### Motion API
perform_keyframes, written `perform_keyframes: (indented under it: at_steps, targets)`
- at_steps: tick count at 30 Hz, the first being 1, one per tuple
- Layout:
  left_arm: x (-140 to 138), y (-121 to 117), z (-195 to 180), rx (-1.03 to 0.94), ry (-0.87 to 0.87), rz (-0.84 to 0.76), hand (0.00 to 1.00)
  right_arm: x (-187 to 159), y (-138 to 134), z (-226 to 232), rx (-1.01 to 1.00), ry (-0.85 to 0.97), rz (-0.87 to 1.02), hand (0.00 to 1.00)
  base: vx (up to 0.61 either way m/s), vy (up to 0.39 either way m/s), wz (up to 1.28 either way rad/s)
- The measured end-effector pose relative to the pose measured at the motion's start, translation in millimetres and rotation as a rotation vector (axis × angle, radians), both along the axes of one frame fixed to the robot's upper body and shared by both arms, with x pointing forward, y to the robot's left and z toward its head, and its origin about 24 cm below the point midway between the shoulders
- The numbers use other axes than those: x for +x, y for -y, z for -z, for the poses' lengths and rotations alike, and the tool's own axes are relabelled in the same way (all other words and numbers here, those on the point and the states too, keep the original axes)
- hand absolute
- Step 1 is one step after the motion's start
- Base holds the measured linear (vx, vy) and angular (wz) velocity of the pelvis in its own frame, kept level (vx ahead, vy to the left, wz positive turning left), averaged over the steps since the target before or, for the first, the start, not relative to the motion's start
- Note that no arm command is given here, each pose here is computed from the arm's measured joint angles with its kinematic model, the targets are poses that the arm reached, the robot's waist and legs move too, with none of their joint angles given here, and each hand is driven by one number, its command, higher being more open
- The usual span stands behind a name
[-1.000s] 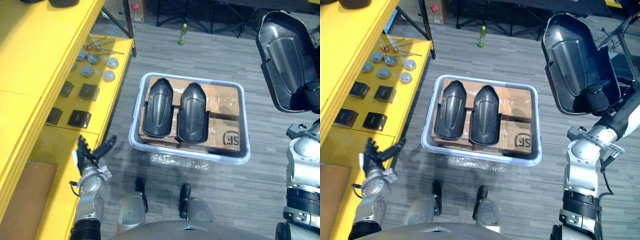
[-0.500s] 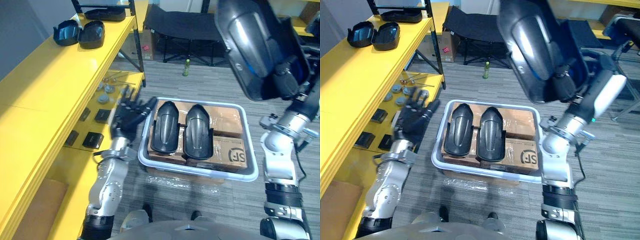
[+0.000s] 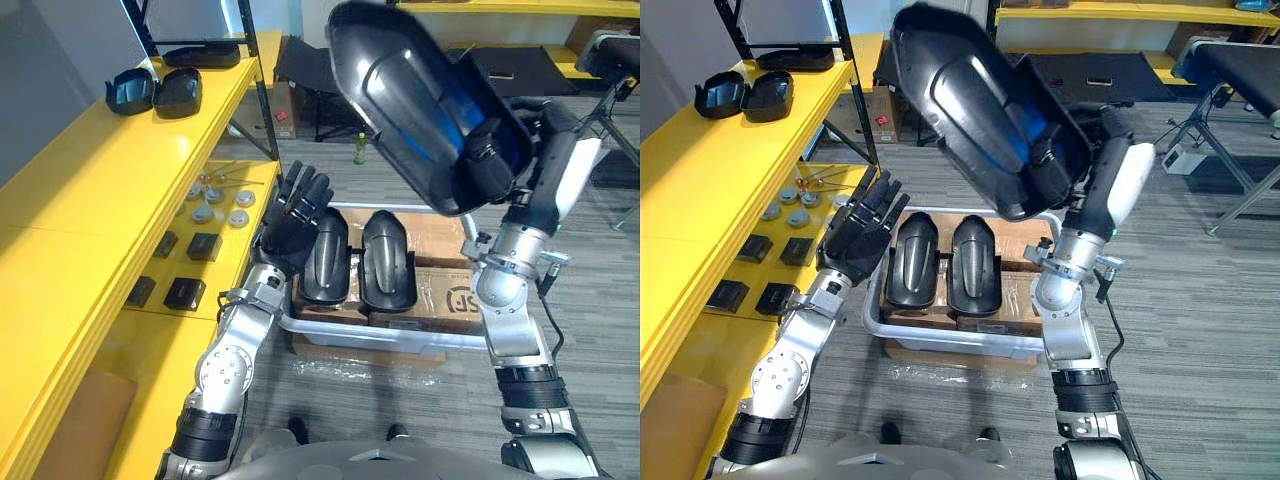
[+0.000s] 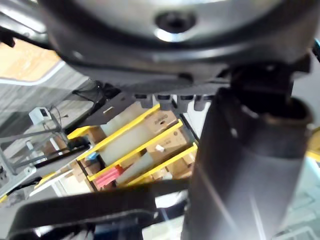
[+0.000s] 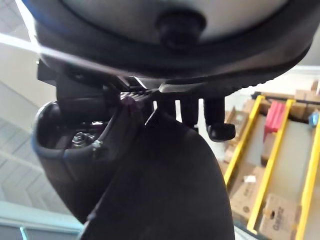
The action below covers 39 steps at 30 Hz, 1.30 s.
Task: Walk over and take three plastic housings, then place them on the shelf
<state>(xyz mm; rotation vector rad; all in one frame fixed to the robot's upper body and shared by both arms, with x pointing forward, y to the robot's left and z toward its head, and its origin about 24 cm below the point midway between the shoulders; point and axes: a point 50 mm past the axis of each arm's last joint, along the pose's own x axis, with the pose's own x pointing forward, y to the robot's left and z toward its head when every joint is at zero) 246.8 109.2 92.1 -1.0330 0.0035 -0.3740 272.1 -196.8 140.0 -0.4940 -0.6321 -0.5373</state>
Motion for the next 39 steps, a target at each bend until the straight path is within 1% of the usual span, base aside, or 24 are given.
perform_keyframes:
  at_steps: [3, 8, 13, 19, 23, 24, 29, 33, 37, 39]
  targets:
    - [-0.2, 1.1, -0.4, -0.005, 0.003, 0.007, 1.00, 3.3, -10.3, 11.8, -0.013, -0.065, -0.053, 0.00, 0.00, 0.000, 0.00]
    - [-0.9, 4.3, 0.1, 0.002, 0.002, 0.022, 1.00, 0.4, -26.8, 24.7, 0.000, -0.120, -0.121, 0.00, -0.01, 0.004, 0.01]
    - [-2.8, 14.6, 2.2, 0.086, 0.009, 0.056, 1.00, -0.2, -49.5, 34.8, -0.007, -0.156, -0.223, 0.00, -0.03, 0.010, 0.00]
    - [-1.7, 16.7, 4.6, 0.209, -0.002, 0.025, 1.00, -1.8, -63.4, 37.8, -0.003, -0.166, -0.276, 0.00, -0.01, 0.001, 0.00]
    - [-1.3, 16.1, 6.1, 0.226, -0.022, 0.006, 1.00, -2.3, -68.3, 38.7, -0.011, -0.175, -0.306, 0.00, 0.00, 0.000, 0.00]
    - [-1.2, 15.9, 6.4, 0.231, -0.025, 0.002, 0.00, -2.5, -69.3, 38.8, -0.012, -0.176, -0.312, 0.00, 0.00, 0.000, 0.00]
    - [-0.3, 14.1, 8.1, 0.252, -0.061, -0.048, 0.00, -4.2, -78.8, 39.7, -0.010, -0.179, -0.356, 0.00, 0.00, 0.000, 0.00]
    - [1.6, 9.0, 7.3, 0.221, -0.101, -0.160, 0.00, -9.1, -87.5, 46.8, 0.040, -0.204, -0.373, 0.00, 0.00, 0.000, 0.00]
    - [5.6, -0.2, 21.1, 0.192, -0.210, -0.281, 0.00, -20.7, -97.3, 55.7, 0.060, -0.210, -0.430, 0.00, -0.01, -0.002, -0.03]
    - [5.6, -2.3, 24.0, 0.188, -0.233, -0.300, 0.00, -23.8, -101.8, 58.8, 0.058, -0.222, -0.447, 0.00, 0.00, 0.000, 0.00]
